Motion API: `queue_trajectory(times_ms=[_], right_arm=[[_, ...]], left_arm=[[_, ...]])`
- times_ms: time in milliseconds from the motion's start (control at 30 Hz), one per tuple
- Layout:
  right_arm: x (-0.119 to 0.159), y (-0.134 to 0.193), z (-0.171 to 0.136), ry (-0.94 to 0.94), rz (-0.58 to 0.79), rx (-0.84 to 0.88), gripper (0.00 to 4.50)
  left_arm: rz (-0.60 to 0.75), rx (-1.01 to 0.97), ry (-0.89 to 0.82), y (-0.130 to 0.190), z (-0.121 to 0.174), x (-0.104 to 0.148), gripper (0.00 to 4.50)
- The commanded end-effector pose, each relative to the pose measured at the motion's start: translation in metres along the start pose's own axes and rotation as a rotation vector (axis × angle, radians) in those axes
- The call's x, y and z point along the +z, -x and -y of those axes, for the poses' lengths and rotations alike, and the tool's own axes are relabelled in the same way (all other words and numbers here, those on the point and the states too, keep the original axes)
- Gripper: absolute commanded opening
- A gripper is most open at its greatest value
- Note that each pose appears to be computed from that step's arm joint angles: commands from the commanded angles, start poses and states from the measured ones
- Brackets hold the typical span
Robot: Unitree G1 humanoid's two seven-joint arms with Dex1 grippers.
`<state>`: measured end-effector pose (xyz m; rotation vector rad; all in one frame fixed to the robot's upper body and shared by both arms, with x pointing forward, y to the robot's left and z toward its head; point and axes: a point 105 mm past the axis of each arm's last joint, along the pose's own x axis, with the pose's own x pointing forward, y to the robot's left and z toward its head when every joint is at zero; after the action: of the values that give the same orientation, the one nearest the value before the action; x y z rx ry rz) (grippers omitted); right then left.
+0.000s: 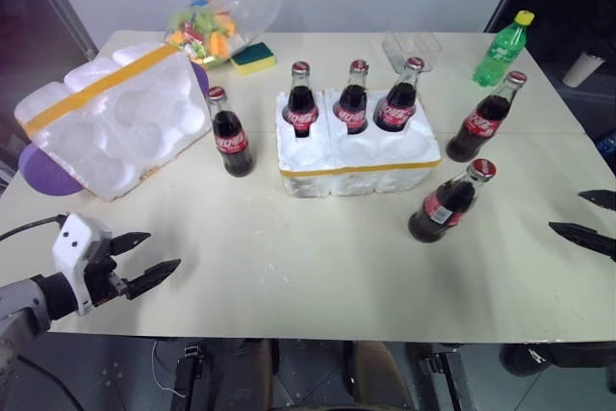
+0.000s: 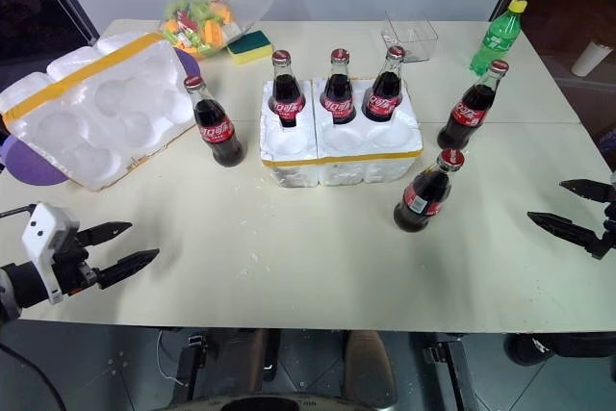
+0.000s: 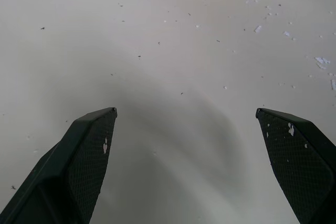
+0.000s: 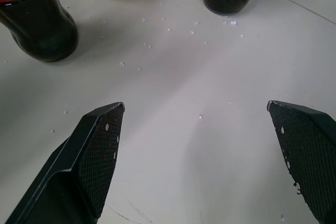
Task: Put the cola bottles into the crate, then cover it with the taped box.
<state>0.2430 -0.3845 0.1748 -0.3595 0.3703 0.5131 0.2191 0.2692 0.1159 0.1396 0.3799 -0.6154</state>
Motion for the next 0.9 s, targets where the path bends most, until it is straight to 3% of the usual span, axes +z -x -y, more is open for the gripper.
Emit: queue_trajectory(times_ms=[33, 500, 633, 900], right_arm=[[0.008, 0.006, 0.004, 0.017, 0.043, -0.032, 4.50], [0.020, 0.008, 0.004, -0.029, 0.094, -0.041, 4.50], [0.048, 0.015, -0.005, -0.041, 0.175, 0.000, 4.50], [0.132, 0.026, -0.068, 0.017, 0.298, 0.307, 4.50]], left_arm=[[0.021, -0.010, -0.036, -0.001, 0.003, 0.009, 4.45], [0.080, 0.007, 0.004, -0.006, -0.009, 0.022, 4.45], [0.143, 0.002, -0.025, -0.016, -0.020, 0.044, 4.45], [0.240, -0.089, -0.094, -0.068, -0.038, 0.101, 4.45]])
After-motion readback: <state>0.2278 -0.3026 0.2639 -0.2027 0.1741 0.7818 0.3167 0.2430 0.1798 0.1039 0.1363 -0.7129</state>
